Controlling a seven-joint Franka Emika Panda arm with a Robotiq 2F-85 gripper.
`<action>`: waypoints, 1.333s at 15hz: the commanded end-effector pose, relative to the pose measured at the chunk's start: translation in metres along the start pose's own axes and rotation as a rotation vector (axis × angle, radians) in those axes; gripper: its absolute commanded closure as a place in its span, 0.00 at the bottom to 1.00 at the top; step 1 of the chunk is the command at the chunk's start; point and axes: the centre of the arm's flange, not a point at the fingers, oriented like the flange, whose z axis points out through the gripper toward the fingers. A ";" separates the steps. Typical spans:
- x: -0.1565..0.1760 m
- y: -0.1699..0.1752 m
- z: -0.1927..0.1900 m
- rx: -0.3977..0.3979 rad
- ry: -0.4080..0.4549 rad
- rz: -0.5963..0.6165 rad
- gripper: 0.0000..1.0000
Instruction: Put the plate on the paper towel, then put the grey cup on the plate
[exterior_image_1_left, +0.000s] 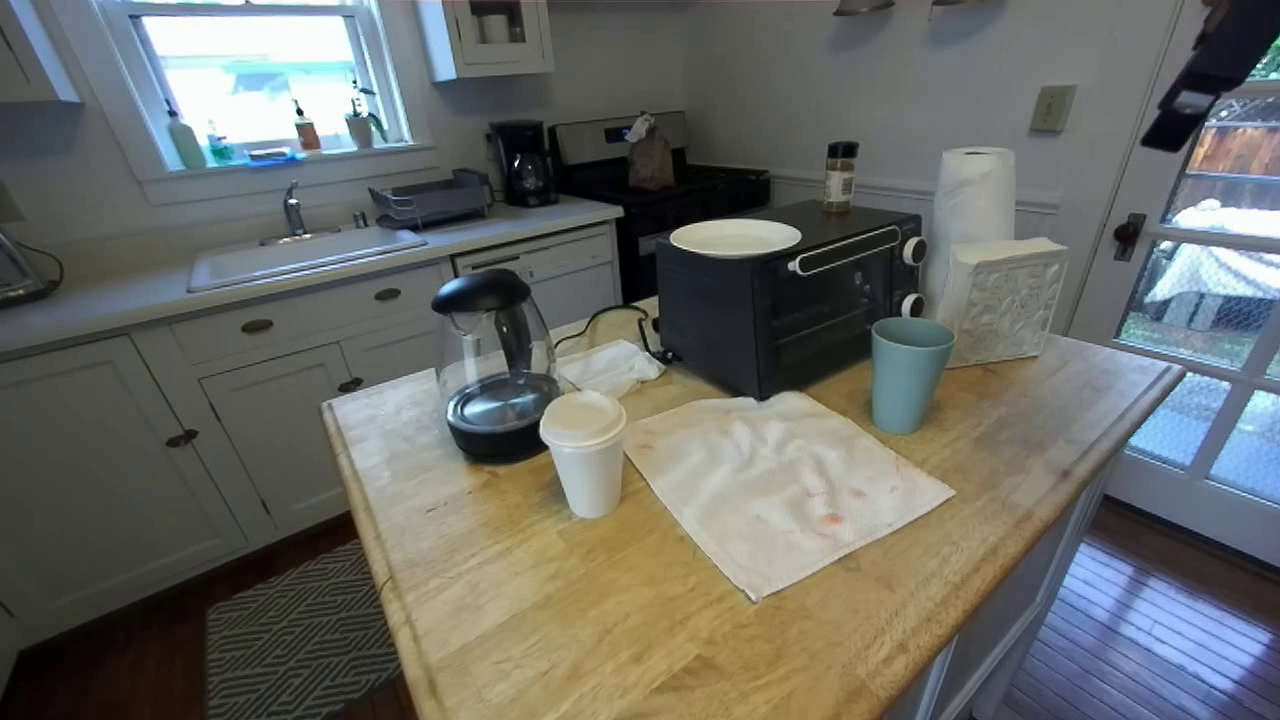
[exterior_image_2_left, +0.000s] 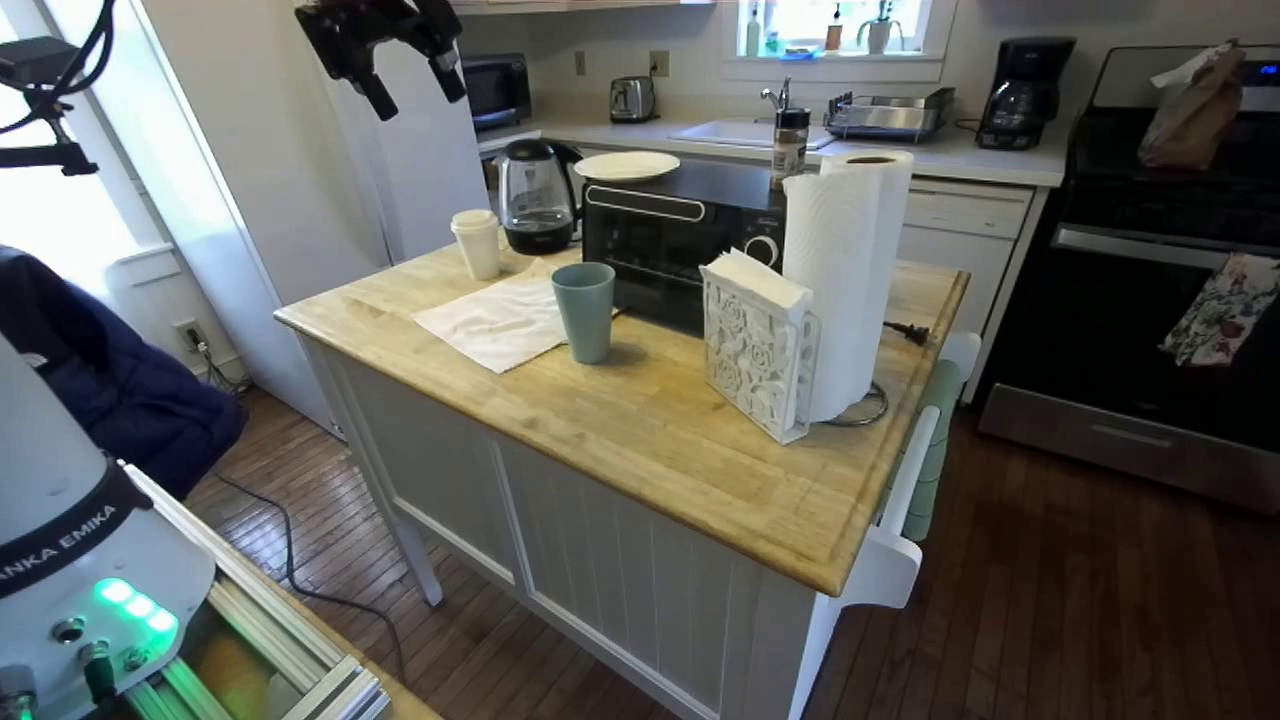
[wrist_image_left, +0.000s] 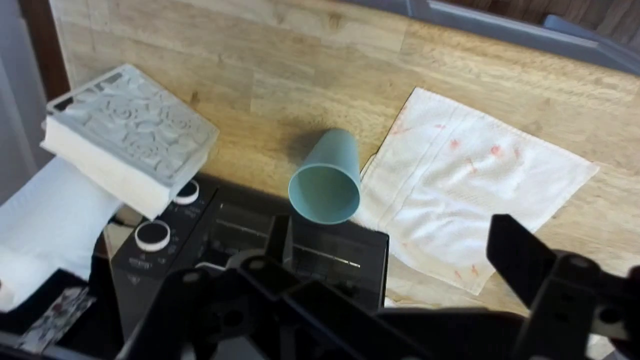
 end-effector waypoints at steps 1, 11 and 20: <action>0.032 -0.045 0.016 -0.182 0.079 -0.053 0.00; 0.088 -0.130 0.066 -0.648 0.210 -0.341 0.00; 0.068 -0.130 0.058 -0.584 0.182 -0.345 0.00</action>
